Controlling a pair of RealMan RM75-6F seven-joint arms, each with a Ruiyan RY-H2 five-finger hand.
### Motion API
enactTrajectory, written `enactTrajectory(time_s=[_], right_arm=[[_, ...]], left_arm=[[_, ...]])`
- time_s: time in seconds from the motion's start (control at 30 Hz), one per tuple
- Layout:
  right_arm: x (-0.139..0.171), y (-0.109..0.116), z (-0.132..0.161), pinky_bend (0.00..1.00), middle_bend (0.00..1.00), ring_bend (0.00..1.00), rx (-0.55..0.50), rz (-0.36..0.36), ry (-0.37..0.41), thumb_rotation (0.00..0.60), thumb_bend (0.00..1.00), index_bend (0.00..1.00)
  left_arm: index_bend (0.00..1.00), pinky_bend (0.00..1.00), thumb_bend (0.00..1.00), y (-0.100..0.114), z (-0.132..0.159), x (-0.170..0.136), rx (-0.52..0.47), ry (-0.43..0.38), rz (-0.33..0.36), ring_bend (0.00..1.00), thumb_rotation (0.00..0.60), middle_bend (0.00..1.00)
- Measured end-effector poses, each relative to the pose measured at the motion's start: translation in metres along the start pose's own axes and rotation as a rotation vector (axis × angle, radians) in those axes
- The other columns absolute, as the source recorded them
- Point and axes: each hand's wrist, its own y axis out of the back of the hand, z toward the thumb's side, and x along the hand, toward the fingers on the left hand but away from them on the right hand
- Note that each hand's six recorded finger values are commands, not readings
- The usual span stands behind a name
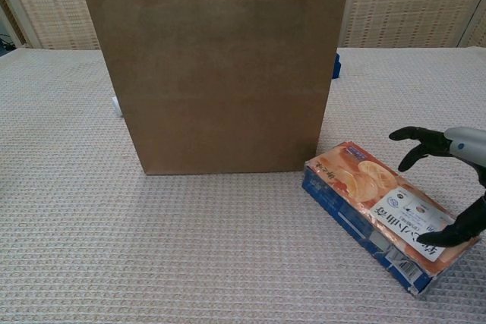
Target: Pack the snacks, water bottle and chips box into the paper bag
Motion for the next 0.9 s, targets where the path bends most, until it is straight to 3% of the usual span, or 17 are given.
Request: enactTrajectory(time_s=[0.43, 0.9], right_arm=[[0.002, -0.017, 0.017, 0.0, 0.21, 0.0, 0.019, -0.04, 0.085, 0.6, 0.0, 0.0], [0.014, -0.029, 0.024, 0.0, 0.21, 0.0, 0.172, -0.093, 0.206, 0.6, 0.0, 0.0]], left_arm=[[0.0, 0.02, 0.35, 0.001, 0.003, -0.001, -0.001, -0.01, 0.001, 0.0, 0.6, 0.0], [0.0, 0.02, 0.35, 0.0, 0.006, -0.003, -0.004, -0.019, 0.0, 0.0, 0.6, 0.0]])
